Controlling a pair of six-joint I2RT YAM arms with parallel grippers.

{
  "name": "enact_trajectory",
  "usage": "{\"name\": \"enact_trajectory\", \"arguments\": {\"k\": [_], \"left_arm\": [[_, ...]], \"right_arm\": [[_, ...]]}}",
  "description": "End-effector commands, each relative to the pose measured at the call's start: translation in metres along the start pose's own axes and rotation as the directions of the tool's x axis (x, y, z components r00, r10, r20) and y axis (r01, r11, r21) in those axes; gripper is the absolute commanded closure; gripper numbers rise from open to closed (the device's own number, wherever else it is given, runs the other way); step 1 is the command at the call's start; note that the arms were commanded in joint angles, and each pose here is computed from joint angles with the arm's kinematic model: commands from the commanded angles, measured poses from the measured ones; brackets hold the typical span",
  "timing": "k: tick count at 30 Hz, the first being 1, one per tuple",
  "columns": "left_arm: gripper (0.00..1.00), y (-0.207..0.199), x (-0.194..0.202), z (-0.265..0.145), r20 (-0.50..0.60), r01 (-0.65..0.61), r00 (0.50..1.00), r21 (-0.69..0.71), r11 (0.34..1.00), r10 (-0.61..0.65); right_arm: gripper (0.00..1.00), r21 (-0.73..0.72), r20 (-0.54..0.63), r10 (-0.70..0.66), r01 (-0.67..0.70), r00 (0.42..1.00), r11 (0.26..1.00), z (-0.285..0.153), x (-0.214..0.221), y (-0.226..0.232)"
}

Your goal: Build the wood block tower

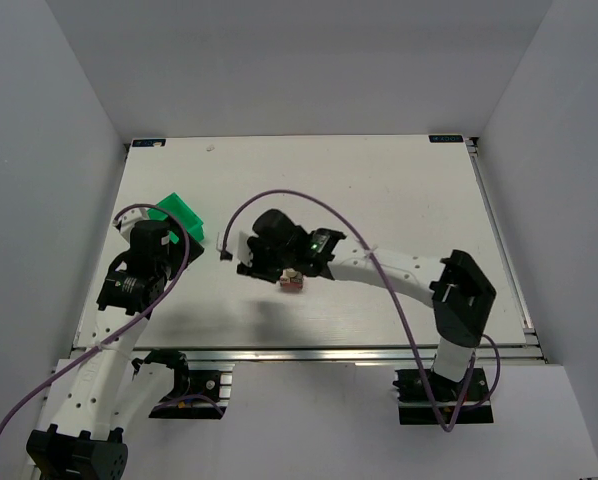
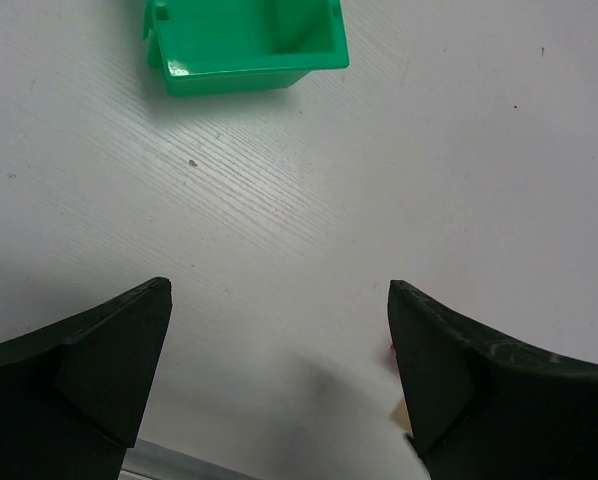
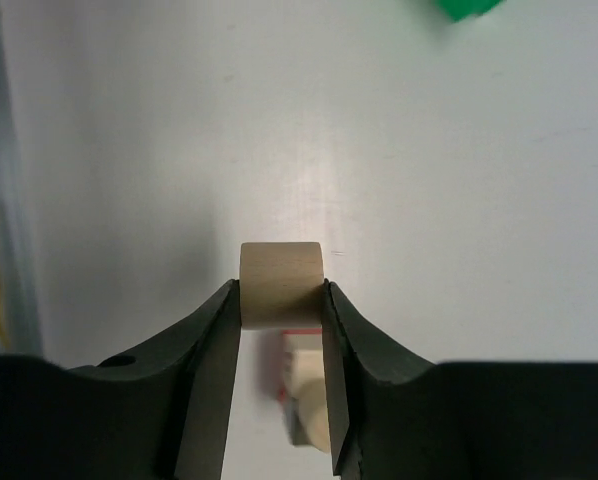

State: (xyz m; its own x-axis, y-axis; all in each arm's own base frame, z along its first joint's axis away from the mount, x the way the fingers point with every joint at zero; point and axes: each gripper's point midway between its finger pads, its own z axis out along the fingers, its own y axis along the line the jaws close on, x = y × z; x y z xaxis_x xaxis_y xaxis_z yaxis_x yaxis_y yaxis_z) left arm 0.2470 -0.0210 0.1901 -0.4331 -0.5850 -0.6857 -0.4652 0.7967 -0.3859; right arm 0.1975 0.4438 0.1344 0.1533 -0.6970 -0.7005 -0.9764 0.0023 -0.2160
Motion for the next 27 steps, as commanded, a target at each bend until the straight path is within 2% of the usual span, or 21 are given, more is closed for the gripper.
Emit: {"name": "enact_trajectory", "arguments": {"k": [1, 11, 16, 27], "left_arm": [[0.02, -0.005, -0.001, 0.001, 0.006, -0.012, 1.000, 0.029, 1.000, 0.011], [0.02, -0.006, -0.002, 0.002, 0.007, -0.026, 1.000, 0.036, 0.999, 0.026], [0.02, -0.010, 0.001, 0.005, -0.012, -0.036, 0.999, 0.050, 0.998, 0.036], [0.02, -0.015, 0.008, 0.010, -0.048, -0.053, 0.997, 0.078, 0.996, 0.057]], "right_arm": [[0.80, 0.120, 0.071, -0.046, 0.037, 0.996, 0.992, -0.049, -0.026, -0.050], [0.79, 0.091, -0.097, 0.068, -0.059, 0.993, 0.994, -0.074, 0.036, -0.068], [0.78, 0.081, -0.124, 0.107, -0.097, 0.986, 0.992, -0.072, 0.048, -0.065], [0.75, 0.022, -0.130, 0.084, -0.082, 0.988, 0.996, -0.058, 0.057, -0.054]]}}
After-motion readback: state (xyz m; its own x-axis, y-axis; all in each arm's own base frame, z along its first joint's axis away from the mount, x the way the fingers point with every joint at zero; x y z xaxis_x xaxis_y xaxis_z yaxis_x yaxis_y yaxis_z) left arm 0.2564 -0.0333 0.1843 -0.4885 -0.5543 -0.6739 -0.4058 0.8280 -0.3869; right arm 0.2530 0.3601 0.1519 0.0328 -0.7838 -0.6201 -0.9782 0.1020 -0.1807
